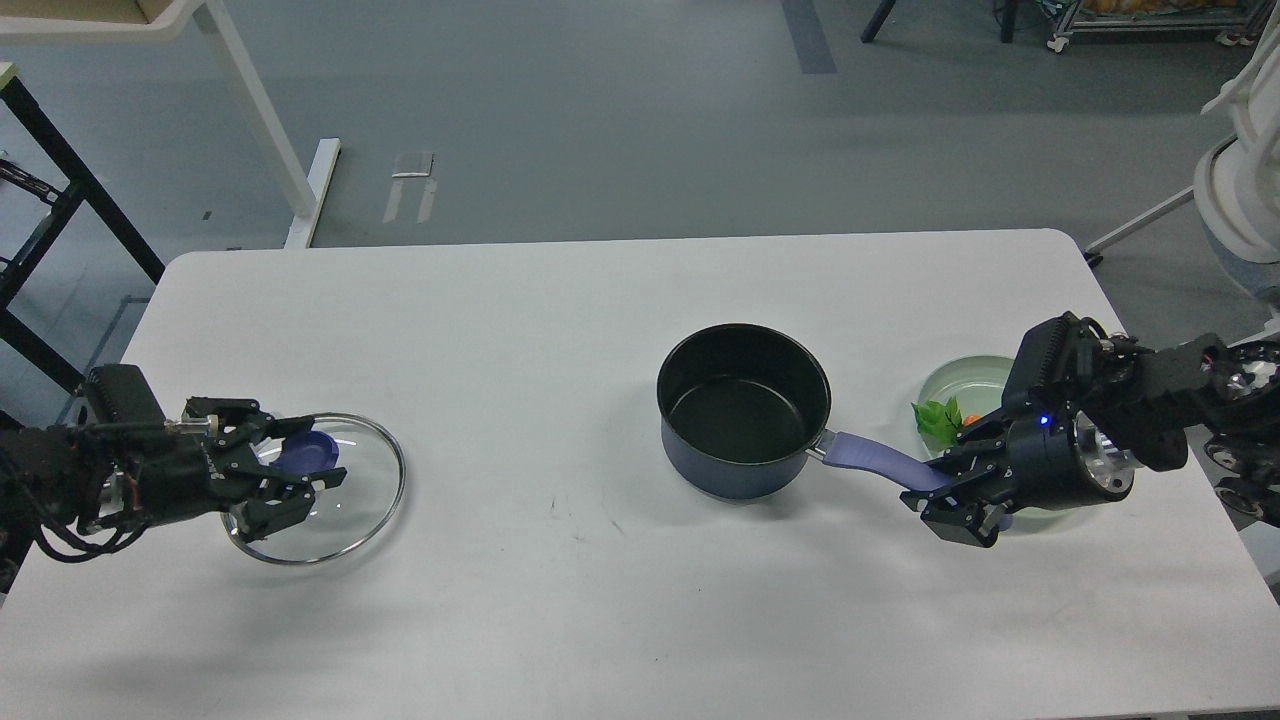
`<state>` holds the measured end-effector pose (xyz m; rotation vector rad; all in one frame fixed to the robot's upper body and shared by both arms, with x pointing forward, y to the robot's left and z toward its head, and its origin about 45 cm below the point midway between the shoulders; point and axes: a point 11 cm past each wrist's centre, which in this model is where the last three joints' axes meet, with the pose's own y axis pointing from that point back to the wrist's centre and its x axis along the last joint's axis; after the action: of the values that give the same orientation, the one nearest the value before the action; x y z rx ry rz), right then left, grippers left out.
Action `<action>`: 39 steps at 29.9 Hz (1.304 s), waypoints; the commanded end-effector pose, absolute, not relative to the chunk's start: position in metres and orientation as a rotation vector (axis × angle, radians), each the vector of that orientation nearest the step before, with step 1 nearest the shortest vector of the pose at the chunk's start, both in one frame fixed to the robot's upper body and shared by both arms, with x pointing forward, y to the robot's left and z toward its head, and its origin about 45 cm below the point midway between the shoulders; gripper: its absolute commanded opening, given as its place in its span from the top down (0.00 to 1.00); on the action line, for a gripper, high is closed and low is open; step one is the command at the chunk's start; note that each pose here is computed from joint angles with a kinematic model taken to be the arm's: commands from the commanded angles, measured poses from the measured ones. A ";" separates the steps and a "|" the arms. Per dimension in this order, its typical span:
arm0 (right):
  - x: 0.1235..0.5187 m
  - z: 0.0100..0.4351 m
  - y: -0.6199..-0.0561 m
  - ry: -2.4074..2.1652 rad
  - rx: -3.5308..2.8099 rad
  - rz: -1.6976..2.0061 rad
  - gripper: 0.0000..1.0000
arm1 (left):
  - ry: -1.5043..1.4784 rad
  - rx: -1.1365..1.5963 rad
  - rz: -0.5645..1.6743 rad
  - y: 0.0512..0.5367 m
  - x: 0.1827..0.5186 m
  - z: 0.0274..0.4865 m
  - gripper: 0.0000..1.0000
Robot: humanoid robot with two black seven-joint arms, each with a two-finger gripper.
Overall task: Open pot lid
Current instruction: 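Lift the glass lid off the pan and set it down beside the left arm, then release the lid knob and raise the left gripper away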
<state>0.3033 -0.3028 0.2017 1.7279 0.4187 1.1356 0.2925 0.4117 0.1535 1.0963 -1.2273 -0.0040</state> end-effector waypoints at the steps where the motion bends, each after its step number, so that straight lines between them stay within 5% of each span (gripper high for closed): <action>1: 0.303 0.202 -0.303 0.419 1.728 1.136 0.67 | -1.222 1.116 -0.003 0.419 0.291 0.150 0.63; 9: 0.303 0.202 -0.303 0.419 1.728 1.136 0.67 | -1.212 1.110 0.026 0.417 0.292 0.149 0.41; 22: 0.304 0.203 -0.302 0.418 1.726 1.139 0.67 | -1.198 1.129 0.026 0.424 0.289 0.145 0.28; 29: 0.304 0.203 -0.302 0.418 1.726 1.139 0.67 | -1.201 1.128 0.034 0.424 0.290 0.147 0.06; 39: 0.304 0.202 -0.302 0.418 1.727 1.138 0.66 | -0.992 0.918 0.482 0.376 0.340 0.205 0.02</action>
<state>0.3039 -0.3023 0.2023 1.7271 0.4179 1.1382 0.3187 0.3904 0.1813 1.0005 -1.1046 0.3163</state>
